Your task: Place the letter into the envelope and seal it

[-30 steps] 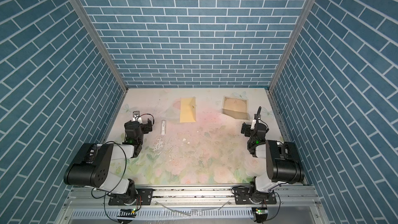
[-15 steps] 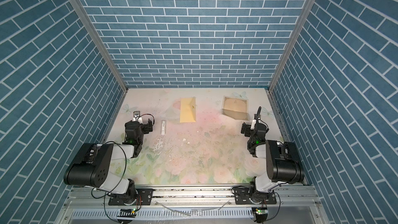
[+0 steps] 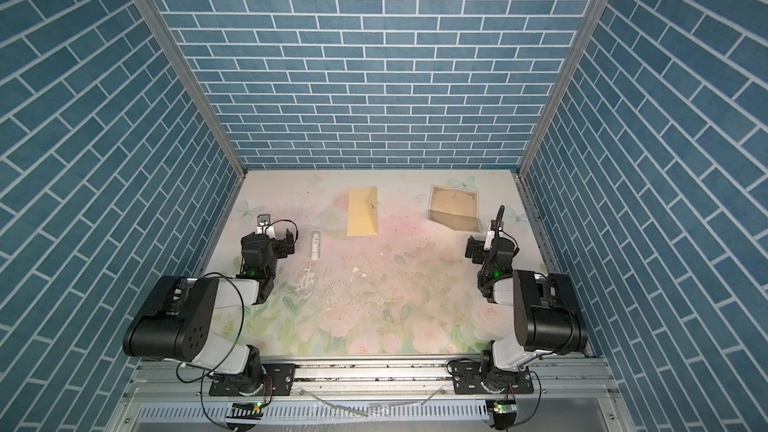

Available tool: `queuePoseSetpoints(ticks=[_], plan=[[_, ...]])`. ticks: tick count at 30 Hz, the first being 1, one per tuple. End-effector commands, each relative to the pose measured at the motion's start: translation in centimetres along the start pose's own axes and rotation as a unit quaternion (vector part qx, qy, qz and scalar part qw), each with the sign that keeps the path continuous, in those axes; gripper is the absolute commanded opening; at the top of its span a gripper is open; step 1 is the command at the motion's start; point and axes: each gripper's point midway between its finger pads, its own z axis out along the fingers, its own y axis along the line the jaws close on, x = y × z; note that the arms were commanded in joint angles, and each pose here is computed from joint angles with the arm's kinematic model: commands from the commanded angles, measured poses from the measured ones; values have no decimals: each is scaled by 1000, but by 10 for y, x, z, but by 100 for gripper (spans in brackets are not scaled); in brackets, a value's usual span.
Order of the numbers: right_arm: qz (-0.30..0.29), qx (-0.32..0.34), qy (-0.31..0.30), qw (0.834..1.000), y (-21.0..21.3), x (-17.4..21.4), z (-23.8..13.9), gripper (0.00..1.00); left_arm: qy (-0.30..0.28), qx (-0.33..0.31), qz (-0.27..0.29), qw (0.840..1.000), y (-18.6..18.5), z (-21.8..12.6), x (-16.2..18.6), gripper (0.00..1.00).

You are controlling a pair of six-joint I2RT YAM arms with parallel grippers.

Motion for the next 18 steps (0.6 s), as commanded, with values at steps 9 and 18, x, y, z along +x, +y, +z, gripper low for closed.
queuePoseSetpoints(ticks=[9,18], plan=[[-1,22,-39,999,-8,-70,-40,98,-5,-22,-23,1000,21,-32,-42,100],[51,-48,-73,995,15,-131,-111,99,-33,137,-170,975,-16,-94,-115,100]])
